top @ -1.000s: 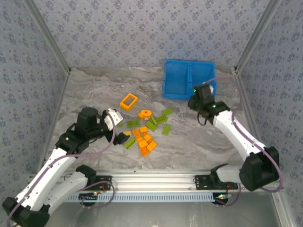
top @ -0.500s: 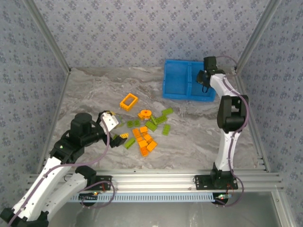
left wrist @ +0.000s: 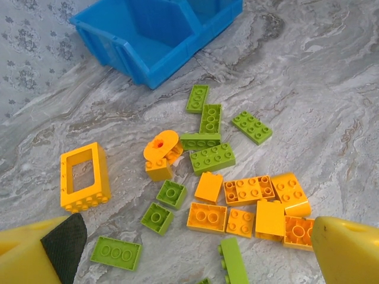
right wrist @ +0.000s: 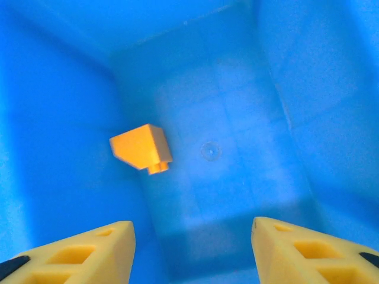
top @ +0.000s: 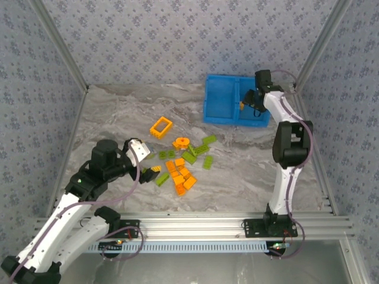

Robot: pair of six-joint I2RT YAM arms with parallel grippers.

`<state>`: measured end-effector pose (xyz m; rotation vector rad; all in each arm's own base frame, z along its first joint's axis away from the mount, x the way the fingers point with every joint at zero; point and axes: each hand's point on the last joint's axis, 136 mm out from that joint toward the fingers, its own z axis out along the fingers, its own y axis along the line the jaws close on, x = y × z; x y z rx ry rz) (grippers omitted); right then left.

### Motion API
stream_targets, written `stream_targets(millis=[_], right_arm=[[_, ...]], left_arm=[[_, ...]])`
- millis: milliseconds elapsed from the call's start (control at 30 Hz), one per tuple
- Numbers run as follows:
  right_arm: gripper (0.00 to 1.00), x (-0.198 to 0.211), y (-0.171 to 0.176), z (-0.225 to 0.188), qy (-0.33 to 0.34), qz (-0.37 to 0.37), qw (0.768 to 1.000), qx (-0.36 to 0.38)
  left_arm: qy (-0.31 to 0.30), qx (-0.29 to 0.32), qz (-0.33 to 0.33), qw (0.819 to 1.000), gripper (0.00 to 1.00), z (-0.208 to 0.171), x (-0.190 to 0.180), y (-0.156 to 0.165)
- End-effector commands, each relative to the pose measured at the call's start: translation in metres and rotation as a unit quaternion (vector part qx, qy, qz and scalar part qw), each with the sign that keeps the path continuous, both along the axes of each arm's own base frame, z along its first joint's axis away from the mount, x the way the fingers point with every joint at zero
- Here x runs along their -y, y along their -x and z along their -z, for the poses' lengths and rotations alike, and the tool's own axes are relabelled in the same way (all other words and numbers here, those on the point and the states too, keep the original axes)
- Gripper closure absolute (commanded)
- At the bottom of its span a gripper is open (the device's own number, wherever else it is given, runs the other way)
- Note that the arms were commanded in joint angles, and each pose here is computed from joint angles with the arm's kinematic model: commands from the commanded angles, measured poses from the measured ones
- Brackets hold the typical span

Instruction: Sort the legos into containers by color

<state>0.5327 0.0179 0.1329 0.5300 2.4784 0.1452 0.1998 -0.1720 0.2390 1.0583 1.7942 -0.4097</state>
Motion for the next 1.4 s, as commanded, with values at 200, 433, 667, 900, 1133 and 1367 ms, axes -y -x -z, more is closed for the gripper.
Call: stream_targets(millis=[200, 433, 667, 900, 1133, 1367], right_arm=[[0.42, -0.083, 0.121, -0.067, 0.007, -0.138, 0.986, 0.09], [0.36, -0.216, 0.251, -0.01, 0.016, -0.399, 0.916, 0.025], [0.3, -0.255, 0.323, 0.054, 0.044, -0.51, 0.857, -0.056], [0.27, -0.274, 0.342, 0.091, 0.077, -0.567, 0.815, -0.091], [0.2, -0.294, 0.347, 0.112, 0.072, -0.597, 0.792, -0.102], [0.08, -0.303, 0.344, 0.123, 0.092, -0.598, 0.79, -0.101]], left_arm=[[0.008, 0.022, -0.07, 0.997, 0.01, -0.002, -0.01, -0.025], [-0.012, 0.017, -0.059, 0.998, 0.01, 0.005, -0.01, -0.024], [-0.013, 0.002, -0.054, 0.998, 0.01, 0.01, -0.007, -0.025], [-0.019, -0.001, -0.056, 0.998, 0.01, 0.013, -0.008, -0.026], [-0.035, -0.004, -0.072, 0.997, 0.01, 0.017, -0.013, -0.03], [-0.039, -0.001, -0.074, 0.996, 0.01, 0.016, -0.014, -0.031]])
